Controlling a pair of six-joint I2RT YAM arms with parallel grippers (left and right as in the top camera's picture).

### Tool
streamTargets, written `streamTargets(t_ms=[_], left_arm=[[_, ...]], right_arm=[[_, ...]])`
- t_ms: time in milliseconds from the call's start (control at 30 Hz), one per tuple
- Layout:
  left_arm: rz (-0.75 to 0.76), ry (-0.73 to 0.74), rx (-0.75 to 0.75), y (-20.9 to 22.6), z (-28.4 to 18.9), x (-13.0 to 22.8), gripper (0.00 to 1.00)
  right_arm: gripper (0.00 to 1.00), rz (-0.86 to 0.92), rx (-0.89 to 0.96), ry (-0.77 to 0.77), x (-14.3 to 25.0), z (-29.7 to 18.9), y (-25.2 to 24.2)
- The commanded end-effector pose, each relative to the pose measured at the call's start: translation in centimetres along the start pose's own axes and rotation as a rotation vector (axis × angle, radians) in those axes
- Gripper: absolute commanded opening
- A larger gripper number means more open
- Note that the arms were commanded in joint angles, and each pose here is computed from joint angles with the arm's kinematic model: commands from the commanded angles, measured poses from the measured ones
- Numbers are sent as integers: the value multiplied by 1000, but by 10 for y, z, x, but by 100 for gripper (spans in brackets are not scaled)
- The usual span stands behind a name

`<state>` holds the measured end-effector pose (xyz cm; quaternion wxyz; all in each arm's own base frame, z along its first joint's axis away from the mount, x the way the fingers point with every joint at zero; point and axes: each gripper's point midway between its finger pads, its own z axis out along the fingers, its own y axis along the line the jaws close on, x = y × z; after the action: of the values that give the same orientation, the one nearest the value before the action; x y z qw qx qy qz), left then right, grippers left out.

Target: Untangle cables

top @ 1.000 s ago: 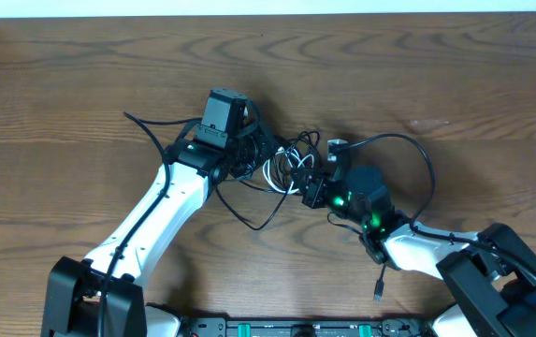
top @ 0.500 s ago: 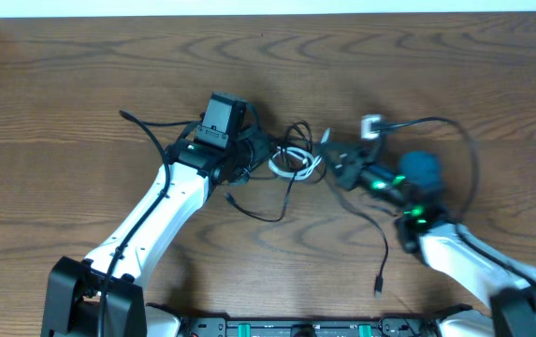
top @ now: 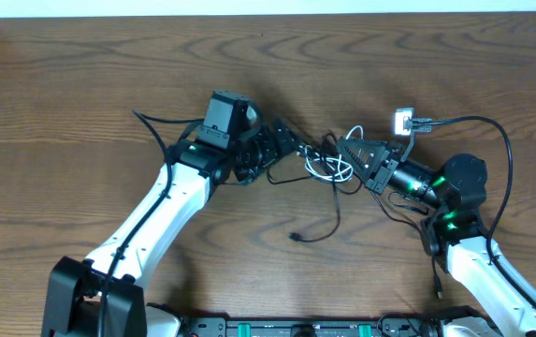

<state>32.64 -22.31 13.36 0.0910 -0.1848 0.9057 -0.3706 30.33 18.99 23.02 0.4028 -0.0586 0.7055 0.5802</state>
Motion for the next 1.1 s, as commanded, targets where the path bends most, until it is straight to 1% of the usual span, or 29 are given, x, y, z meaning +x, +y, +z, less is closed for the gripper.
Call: streamTargets(t_ms=[0,167,200,267,333,433,533,600,667,733,833,900,1000,1067], left_arm=[[-104,95,58,-18,-1,23,95],[-249,150,41,-27,7,47,95],[-282,159,34,-28,8,52,94],[-341,155,14,-29,12,59,87],[-381,114,-14,-27,16,59,82],[-429,55,-54,-22,23,59,80],[-499,58,-89,-16,33,65,75],[-534,57,-121,-8,42,66,65],[-550,40,-153,2,51,63,51],[-556,22,-175,11,62,58,45],[-552,8,-196,21,78,52,44],[-517,-7,-211,29,87,48,44],[-466,-18,-253,43,96,46,44],[-399,-25,-275,50,99,44,44]], right_arm=[[1,-55,-15,-5,-3,-1,5],[1,-87,-13,-7,-3,-1,5],[1,-89,-13,-7,-3,-1,5],[1,-89,-13,-8,-3,-1,5],[1,-90,-14,-8,-4,-1,5],[1,-90,-22,2,-2,-1,7],[1,-97,-39,12,0,-2,11],[1,-108,-50,11,-1,-3,16],[1,-124,-61,3,-3,-5,22],[1,-147,-74,-10,-7,-8,30],[1,-185,-94,-33,-12,-13,44],[1,-215,-98,-62,-20,-20,52],[1,-263,-73,-134,-39,-36,56],[1,-299,-30,-203,-58,-53,54]])
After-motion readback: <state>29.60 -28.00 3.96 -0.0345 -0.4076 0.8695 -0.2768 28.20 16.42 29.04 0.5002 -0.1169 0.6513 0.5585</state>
